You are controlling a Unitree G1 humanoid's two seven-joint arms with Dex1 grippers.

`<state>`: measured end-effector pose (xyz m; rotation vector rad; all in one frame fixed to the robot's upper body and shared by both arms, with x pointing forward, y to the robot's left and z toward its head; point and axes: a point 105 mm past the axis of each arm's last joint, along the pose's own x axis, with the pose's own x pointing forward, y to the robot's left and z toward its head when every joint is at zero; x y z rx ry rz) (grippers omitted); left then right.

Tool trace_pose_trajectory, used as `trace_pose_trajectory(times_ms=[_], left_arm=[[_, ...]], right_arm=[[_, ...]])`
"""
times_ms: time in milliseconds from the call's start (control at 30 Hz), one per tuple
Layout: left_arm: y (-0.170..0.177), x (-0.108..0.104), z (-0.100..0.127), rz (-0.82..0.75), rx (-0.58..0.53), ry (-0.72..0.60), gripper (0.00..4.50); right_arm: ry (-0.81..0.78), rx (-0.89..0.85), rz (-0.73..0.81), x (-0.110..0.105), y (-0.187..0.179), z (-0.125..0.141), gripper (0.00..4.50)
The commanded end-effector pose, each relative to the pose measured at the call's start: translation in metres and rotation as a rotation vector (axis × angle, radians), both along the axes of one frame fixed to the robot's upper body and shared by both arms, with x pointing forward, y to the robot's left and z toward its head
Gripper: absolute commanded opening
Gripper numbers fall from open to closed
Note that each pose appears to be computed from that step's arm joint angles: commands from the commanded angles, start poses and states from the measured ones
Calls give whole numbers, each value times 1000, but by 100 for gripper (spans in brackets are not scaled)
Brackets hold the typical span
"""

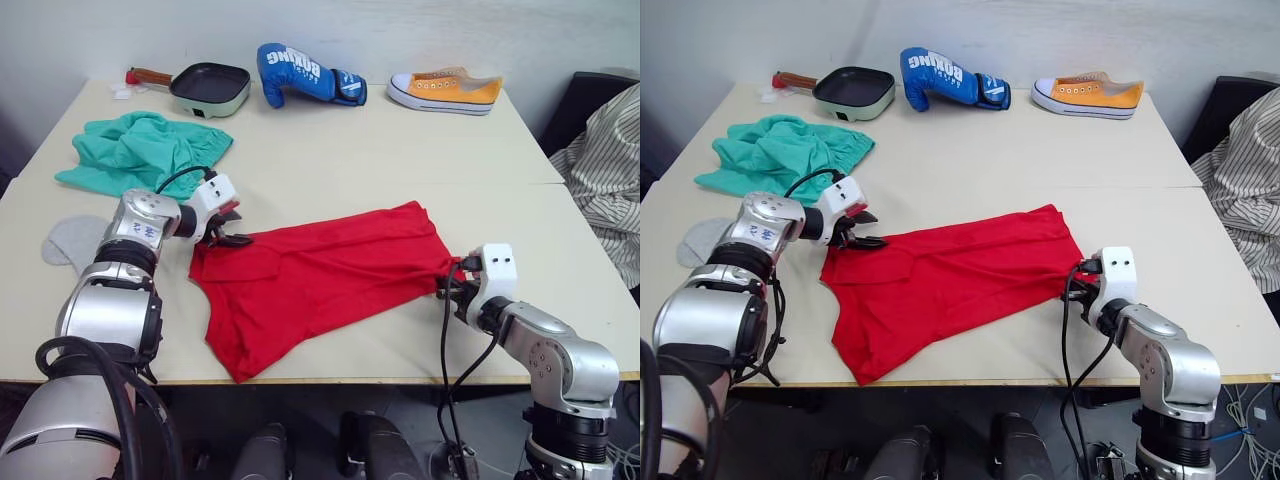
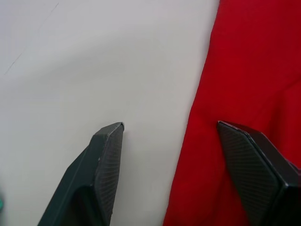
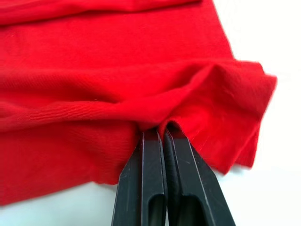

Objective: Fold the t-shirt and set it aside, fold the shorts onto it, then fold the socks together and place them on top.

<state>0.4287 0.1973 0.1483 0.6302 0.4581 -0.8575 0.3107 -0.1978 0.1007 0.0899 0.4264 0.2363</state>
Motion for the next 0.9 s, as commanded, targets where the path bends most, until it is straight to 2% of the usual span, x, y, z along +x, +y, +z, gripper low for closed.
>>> trace_pose_trajectory(times_ms=[33,133,333,400,533,633,900], left_arm=[[-2,-6,-14,-4,18,100,314],[-6,-11,-19,-23,2,164,246],[-9,-21,-21,-53,-54,265,41],[-9,-22,-21,-49,-65,276,3],[-9,-30,-20,-52,-155,361,3],[-6,-37,-18,-47,-252,417,3],[10,-55,-33,25,-447,527,3]], right_arm=[[-23,-14,29,-4,7,5,0],[-28,-19,29,-5,7,5,0],[-35,-32,25,-6,4,7,0],[-36,-37,23,-5,2,8,0],[-40,-77,50,3,-1,10,0],[-55,-131,67,26,-6,15,0],[-52,-164,102,89,-10,28,0]])
